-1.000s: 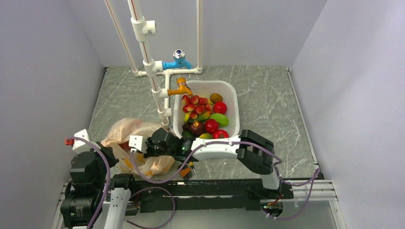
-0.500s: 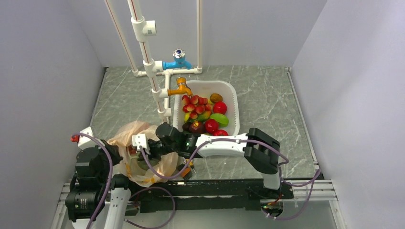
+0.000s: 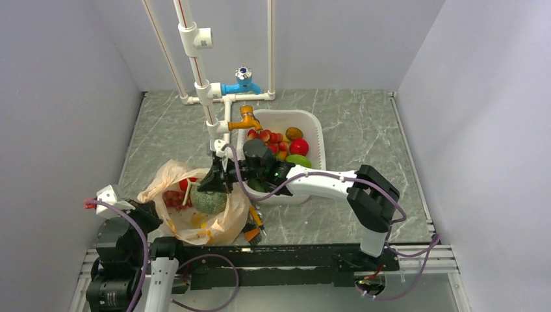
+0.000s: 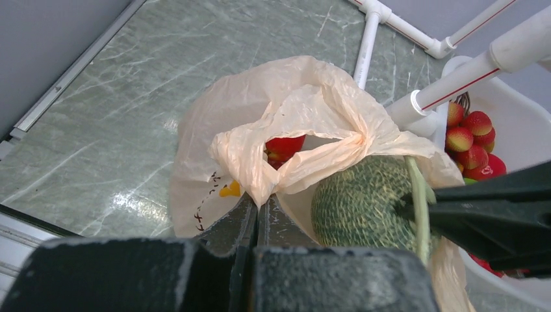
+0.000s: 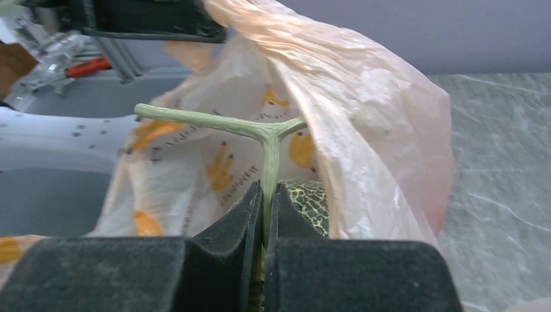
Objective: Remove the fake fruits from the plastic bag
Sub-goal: Take out the fake fruit from the plastic bag.
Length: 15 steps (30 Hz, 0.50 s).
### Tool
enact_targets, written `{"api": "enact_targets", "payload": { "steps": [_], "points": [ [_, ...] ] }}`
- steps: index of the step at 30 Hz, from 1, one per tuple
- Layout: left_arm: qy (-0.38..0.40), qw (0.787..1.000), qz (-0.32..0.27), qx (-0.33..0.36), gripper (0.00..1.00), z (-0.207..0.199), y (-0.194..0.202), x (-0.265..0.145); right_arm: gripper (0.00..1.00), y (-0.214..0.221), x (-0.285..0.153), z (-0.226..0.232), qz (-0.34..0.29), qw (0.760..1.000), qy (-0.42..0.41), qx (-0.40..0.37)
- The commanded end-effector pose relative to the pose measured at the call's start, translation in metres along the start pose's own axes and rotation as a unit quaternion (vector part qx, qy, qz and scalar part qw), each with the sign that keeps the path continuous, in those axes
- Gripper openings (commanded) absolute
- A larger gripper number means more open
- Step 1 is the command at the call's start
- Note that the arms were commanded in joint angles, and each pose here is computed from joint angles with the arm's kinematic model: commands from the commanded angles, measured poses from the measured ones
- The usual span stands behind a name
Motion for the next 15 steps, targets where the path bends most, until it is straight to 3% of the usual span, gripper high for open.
{"api": "enact_targets", "payload": {
  "steps": [1, 8, 15],
  "points": [
    [-0.013, 0.999, -0.020, -0.026, 0.00, 0.000, -0.008, 0.002, 0.00, -0.053, -0.012, 0.050, -0.075, 0.994, -0.079, -0.033],
    [0.005, 1.000, 0.018, -0.021, 0.00, -0.008, 0.001, 0.018, 0.00, -0.073, -0.016, 0.084, -0.101, 0.975, -0.199, 0.017],
    [0.019, 0.998, 0.054, -0.021, 0.00, -0.009, 0.024, 0.028, 0.00, -0.109, -0.044, 0.079, -0.160, 0.974, -0.160, 0.026]
  ]
}}
Point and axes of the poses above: each gripper's point midway between its finger pads, its own x axis out along the fingers, its own z axis along the line the jaws close on, y = z × x, the point moved 5 cm from there along -x, back along the fingers, and after that the axes turned 8 degrees about x, right-handed, at the moved point
